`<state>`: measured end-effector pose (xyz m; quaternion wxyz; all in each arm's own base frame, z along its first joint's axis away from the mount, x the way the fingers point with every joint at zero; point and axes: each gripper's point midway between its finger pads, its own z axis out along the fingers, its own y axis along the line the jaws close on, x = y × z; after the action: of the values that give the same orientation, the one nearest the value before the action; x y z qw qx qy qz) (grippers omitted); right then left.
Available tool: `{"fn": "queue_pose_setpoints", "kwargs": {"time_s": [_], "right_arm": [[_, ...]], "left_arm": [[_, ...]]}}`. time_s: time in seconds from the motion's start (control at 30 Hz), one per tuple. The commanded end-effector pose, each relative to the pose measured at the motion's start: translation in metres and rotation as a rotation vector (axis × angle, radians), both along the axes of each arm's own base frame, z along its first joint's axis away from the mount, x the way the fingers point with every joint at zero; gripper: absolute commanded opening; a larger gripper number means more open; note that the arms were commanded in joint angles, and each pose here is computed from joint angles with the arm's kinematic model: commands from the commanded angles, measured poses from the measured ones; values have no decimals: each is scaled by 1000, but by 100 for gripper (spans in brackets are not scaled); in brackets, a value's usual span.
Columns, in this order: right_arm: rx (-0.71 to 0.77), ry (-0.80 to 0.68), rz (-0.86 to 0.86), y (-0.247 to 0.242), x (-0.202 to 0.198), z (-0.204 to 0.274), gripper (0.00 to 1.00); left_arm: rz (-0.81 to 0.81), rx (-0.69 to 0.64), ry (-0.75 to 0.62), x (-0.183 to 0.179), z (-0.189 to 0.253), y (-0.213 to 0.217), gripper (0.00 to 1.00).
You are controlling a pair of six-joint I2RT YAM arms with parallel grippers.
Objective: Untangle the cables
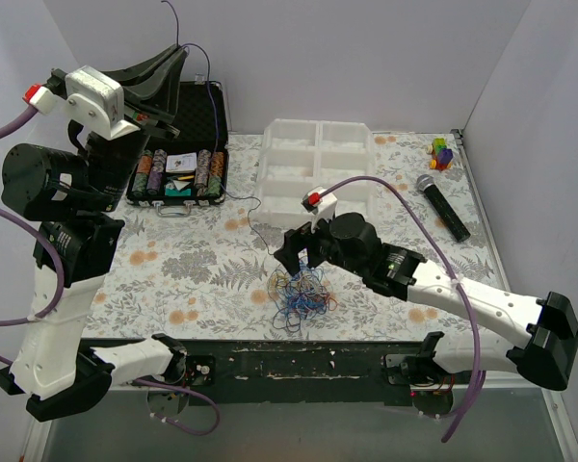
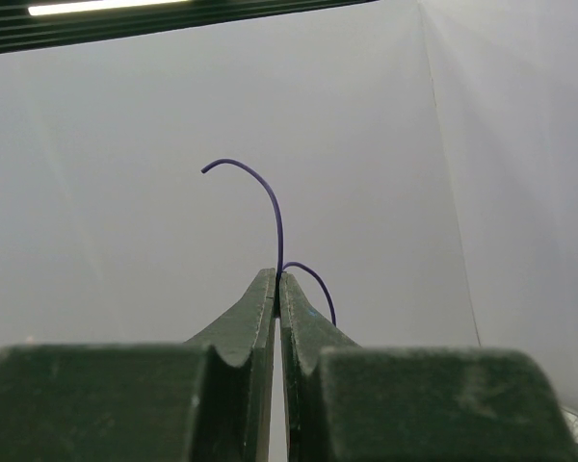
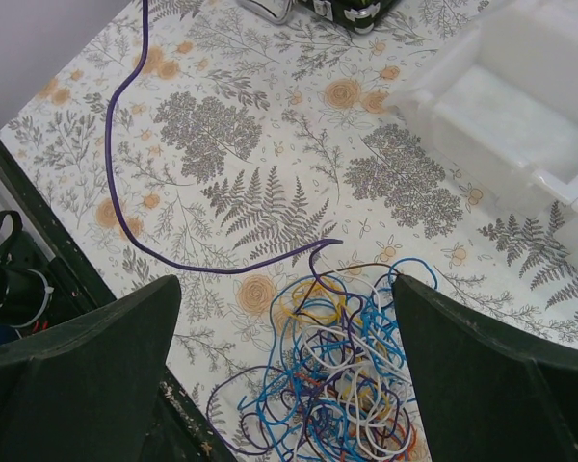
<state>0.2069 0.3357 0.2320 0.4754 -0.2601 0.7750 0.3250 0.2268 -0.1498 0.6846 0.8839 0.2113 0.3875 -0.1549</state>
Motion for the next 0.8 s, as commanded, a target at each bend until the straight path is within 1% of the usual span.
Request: {"fn": "queue_pose_setpoints", "kwargs": {"time_s": [0.0,0.1,0.3,0.43,0.57,0.7,0.77], "right_arm": [[26,23,-21,-7,-3,14,100],[9,58,0,-6,-9,22,100],[37,51,11,-15,-17,44,100],[6,74,-73,-32,-13,44,100],[-115,96,-178,-51,-3,34,100],[-244,103,-375,-82,15,28,100],[-319,98,-442,-97,19,24,100]], "left_arm": [[-2,10,5,-2,-3,1,0],[-4,11,10,-3,-4,1,0],[-14,20,60,4,-20,-4,1],[-44,31,131,12,-40,-12,1],[-62,35,154,12,-49,-16,1],[-61,35,151,12,-48,-15,1],[-60,36,154,11,-49,-15,2]]}}
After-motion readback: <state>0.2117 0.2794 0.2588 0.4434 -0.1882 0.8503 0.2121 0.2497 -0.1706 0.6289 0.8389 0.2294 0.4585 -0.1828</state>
